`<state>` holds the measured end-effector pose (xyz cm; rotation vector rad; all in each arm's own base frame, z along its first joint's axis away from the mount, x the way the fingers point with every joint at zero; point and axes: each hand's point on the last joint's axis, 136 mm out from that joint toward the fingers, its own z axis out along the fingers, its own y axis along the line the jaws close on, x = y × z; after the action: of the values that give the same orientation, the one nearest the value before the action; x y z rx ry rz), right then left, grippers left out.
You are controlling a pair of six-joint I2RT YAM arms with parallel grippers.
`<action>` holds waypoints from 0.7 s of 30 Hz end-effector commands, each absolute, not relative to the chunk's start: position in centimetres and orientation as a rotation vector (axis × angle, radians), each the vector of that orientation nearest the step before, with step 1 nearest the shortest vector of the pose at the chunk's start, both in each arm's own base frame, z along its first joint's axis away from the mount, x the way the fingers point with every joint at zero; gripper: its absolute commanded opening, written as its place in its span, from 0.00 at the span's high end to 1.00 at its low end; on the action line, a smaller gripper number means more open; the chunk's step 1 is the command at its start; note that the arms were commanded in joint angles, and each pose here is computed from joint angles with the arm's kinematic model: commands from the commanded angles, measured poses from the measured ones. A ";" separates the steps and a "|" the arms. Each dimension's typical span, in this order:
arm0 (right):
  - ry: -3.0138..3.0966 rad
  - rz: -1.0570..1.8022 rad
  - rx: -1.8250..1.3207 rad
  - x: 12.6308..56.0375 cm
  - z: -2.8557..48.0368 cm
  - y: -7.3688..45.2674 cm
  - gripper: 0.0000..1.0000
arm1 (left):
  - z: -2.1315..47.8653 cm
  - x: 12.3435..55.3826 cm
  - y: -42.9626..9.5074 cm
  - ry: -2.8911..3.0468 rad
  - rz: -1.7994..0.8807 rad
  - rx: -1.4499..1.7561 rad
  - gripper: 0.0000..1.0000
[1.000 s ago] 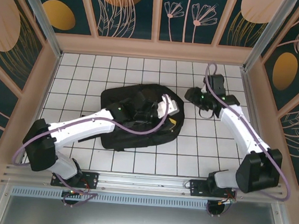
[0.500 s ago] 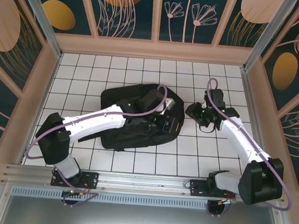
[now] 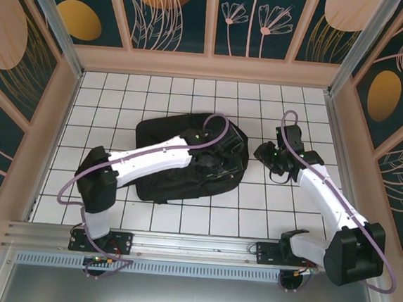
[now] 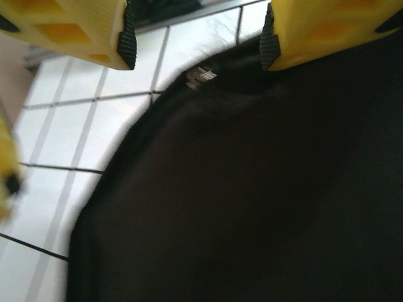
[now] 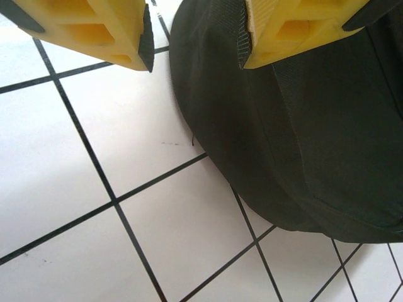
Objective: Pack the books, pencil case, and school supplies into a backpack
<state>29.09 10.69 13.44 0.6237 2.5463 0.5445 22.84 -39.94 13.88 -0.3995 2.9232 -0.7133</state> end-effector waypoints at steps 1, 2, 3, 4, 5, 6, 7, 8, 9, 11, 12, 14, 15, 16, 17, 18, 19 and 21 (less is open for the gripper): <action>2.527 0.512 0.631 28.6 13.5 10.2 0.57 | 12.9 22.7 -38.2 2.951 -0.538 -0.550 0.41; 2.525 0.516 0.629 28.6 13.5 10.2 0.57 | 12.7 22.7 -38.2 2.956 -0.535 -0.559 0.41; 2.521 0.518 0.624 28.6 13.5 10.3 0.57 | 12.5 22.7 -38.4 2.960 -0.535 -0.563 0.42; 2.518 0.518 0.622 28.6 13.5 10.3 0.57 | 12.3 22.9 -38.4 2.956 -0.525 -0.569 0.42; 2.518 0.522 0.619 28.6 13.4 10.4 0.57 | 12.2 23.1 -38.4 2.949 -0.518 -0.571 0.43; 2.517 0.528 0.612 28.6 13.4 10.5 0.58 | 12.1 23.3 -38.6 2.945 -0.520 -0.572 0.44; 2.518 0.534 0.610 28.6 13.2 10.6 0.58 | 12.0 23.4 -38.7 2.943 -0.513 -0.575 0.46; 2.519 0.537 0.609 28.5 13.1 10.7 0.58 | 11.9 23.6 -38.7 2.936 -0.502 -0.578 0.49; 2.524 0.537 0.606 28.4 13.0 10.8 0.58 | 11.7 23.7 -38.8 2.934 -0.497 -0.581 0.54; 2.523 0.532 0.602 28.4 13.0 10.8 0.58 | 11.4 23.9 -38.7 2.928 -0.481 -0.589 0.68; 2.522 0.523 0.599 28.4 13.0 10.8 0.58 | 11.1 24.0 -38.8 2.927 -0.480 -0.586 0.76; 2.517 0.518 0.592 28.4 13.2 10.9 0.58 | 10.7 24.1 -39.0 2.930 -0.484 -0.565 0.90; 2.514 0.520 0.587 28.4 13.2 11.0 0.58 | 10.7 24.2 -39.0 2.924 -0.484 -0.557 0.94; 2.516 0.523 0.579 28.3 13.2 11.2 0.58 | 10.8 24.5 -39.1 2.911 -0.487 -0.545 0.99; 2.517 0.529 0.566 28.3 13.2 11.5 0.58 | 10.9 24.6 -39.0 2.899 -0.483 -0.537 1.00; 2.521 0.534 0.562 28.2 13.0 11.8 0.58 | 11.1 24.8 -38.9 2.888 -0.483 -0.536 1.00; 2.529 0.542 0.560 28.1 12.8 12.1 0.58 | 11.5 25.0 -38.9 2.870 -0.498 -0.531 1.00; 2.544 0.569 0.554 27.9 12.4 12.9 0.58 | 12.1 25.3 -38.8 2.840 -0.523 -0.531 1.00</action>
<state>28.07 12.29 12.81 0.5436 2.5492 0.5481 24.26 -39.26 11.32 -0.5487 2.9094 -0.5253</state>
